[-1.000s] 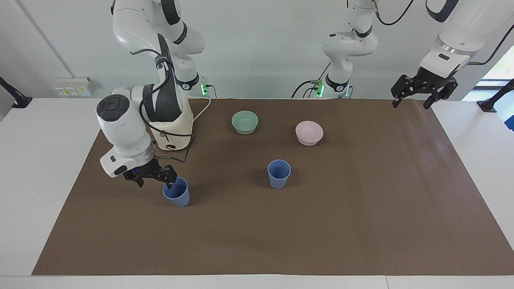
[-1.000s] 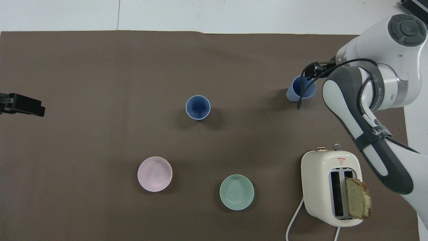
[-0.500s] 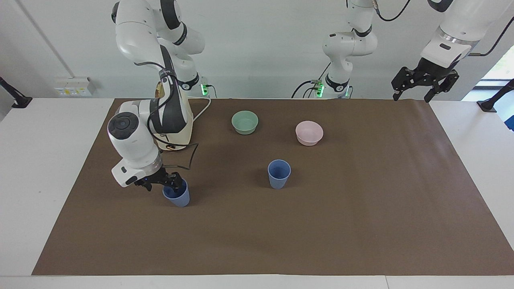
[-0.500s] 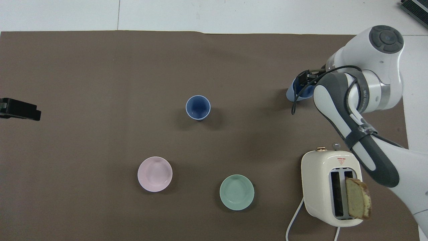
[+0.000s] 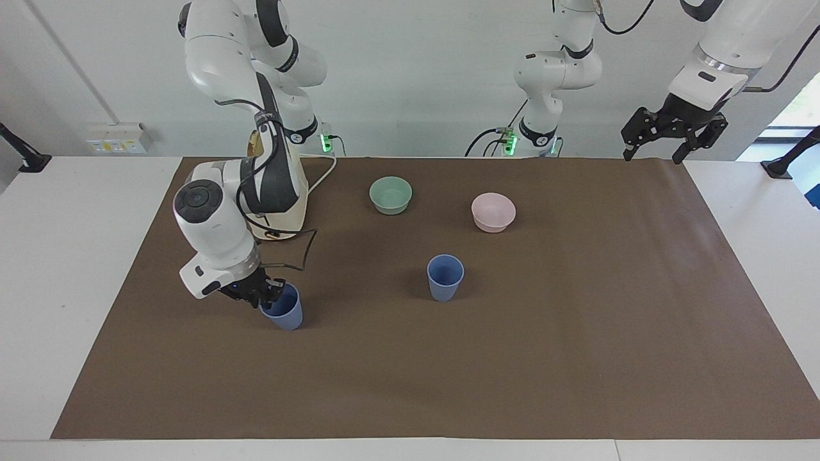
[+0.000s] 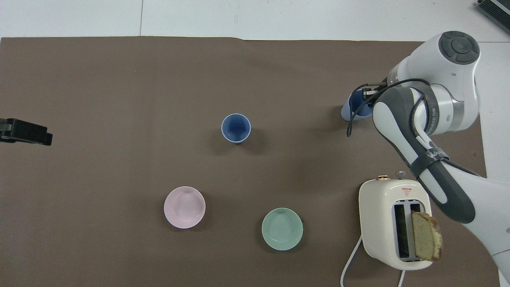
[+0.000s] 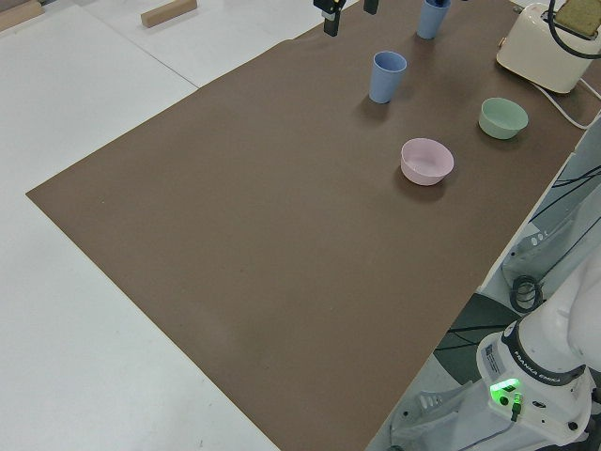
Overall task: Stack blue cups with both arms
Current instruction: 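Lift and carry the blue cup with the right gripper over the center cup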
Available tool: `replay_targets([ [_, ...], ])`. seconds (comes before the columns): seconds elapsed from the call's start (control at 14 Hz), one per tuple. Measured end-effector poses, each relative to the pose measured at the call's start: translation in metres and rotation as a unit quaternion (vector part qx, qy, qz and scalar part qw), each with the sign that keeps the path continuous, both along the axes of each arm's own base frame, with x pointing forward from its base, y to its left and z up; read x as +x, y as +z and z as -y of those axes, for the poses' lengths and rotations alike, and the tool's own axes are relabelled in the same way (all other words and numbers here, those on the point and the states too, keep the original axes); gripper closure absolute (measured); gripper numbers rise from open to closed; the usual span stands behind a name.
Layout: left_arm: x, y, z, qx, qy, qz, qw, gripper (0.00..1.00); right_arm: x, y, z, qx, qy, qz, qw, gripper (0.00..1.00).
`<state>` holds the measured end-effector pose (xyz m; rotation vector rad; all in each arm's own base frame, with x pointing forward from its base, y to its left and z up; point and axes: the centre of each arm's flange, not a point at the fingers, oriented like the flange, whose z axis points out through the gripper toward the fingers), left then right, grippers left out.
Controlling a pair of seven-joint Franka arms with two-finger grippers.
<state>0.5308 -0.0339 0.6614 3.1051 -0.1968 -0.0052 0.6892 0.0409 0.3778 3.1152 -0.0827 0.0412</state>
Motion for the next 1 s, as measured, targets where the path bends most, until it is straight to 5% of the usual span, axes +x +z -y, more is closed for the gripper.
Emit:
replay_targets([
  [0.07, 0.000, 0.000, 0.000, -0.001, 0.000, 0.000, 1.000, 0.00, 0.001, 0.005, -0.001, 0.001, 0.001, 0.005, 1.000, 0.95],
  [0.43, -0.001, 0.001, 0.000, -0.001, 0.000, 0.001, 1.000, 0.00, -0.003, 0.051, -0.014, 0.007, 0.008, 0.041, 0.999, 0.95],
  [0.71, -0.002, 0.002, 0.000, -0.001, 0.000, 0.001, 1.000, 0.00, -0.025, 0.115, -0.075, 0.027, 0.034, 0.071, 0.997, 0.95],
  [1.0, -0.002, 0.003, 0.000, -0.001, 0.000, 0.002, 1.000, 0.00, -0.056, 0.151, -0.153, 0.043, 0.029, 0.055, 0.997, 0.95],
])
